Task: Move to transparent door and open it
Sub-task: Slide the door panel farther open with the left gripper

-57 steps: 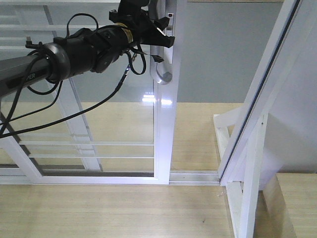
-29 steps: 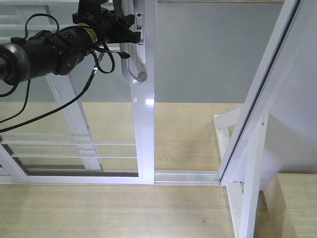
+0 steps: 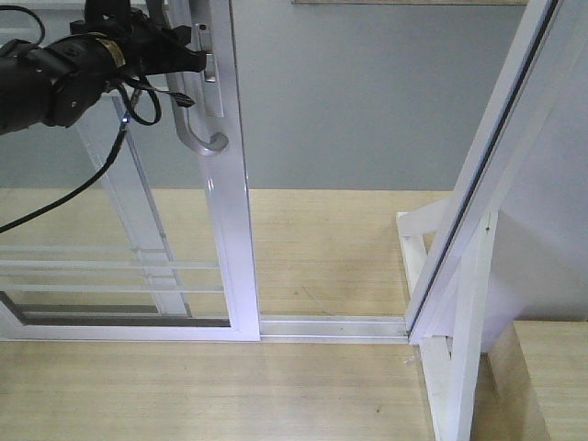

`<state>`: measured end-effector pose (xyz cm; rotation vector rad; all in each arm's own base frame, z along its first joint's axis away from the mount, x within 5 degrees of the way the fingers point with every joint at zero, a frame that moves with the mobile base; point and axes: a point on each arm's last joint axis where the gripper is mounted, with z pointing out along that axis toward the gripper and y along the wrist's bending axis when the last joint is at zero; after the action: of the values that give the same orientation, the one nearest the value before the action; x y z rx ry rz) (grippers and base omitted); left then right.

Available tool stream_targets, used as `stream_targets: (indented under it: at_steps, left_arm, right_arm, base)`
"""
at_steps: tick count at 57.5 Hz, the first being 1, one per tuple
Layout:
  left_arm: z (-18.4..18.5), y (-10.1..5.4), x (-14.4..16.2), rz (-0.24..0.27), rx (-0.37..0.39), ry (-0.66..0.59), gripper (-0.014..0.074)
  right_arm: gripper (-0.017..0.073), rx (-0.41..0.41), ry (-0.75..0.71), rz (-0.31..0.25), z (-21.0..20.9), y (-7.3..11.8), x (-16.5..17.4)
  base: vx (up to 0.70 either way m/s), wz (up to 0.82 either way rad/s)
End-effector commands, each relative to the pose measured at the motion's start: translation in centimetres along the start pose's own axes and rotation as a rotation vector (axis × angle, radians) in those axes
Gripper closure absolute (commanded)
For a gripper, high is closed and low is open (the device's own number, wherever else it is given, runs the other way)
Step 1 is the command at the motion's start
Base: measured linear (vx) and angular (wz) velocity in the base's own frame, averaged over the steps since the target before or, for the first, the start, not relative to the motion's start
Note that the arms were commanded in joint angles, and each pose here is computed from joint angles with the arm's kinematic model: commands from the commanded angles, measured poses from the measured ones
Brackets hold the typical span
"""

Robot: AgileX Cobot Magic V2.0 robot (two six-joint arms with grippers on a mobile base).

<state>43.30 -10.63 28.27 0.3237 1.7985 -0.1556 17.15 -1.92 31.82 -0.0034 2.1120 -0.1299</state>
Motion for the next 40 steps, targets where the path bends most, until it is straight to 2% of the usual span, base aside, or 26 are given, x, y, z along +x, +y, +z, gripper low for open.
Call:
stream_targets:
  at_steps: [1, 16, 31, 40]
  left_arm:
    - [-3.4, 1.5, -4.8, 0.013, -0.022, -0.203, 0.0300]
    - [-6.1, 3.0, -3.3, -0.005, -0.065, -0.151, 0.0285]
    - [-8.5, 3.0, -3.0, -0.017, -0.104, -0.049, 0.0117]
    - [-9.7, 3.0, -3.4, 0.002, -0.117, -0.036, 0.0092]
  right_arm:
    - [0.0306, 0.021, -0.113, -0.006, -0.5, -0.3, -1.6]
    - [0.0306, 0.020, -0.112, -0.006, -0.5, -0.3, -1.6]
    - [0.0306, 0.021, -0.113, -0.006, -0.5, -0.3, -1.6]
    - [0.0306, 0.021, -0.115, -0.006, -0.5, -0.3, -1.6]
  base:
    - [0.00, 0.00]
    - [0.00, 0.00]
    - [0.00, 0.00]
    - [0.00, 0.00]
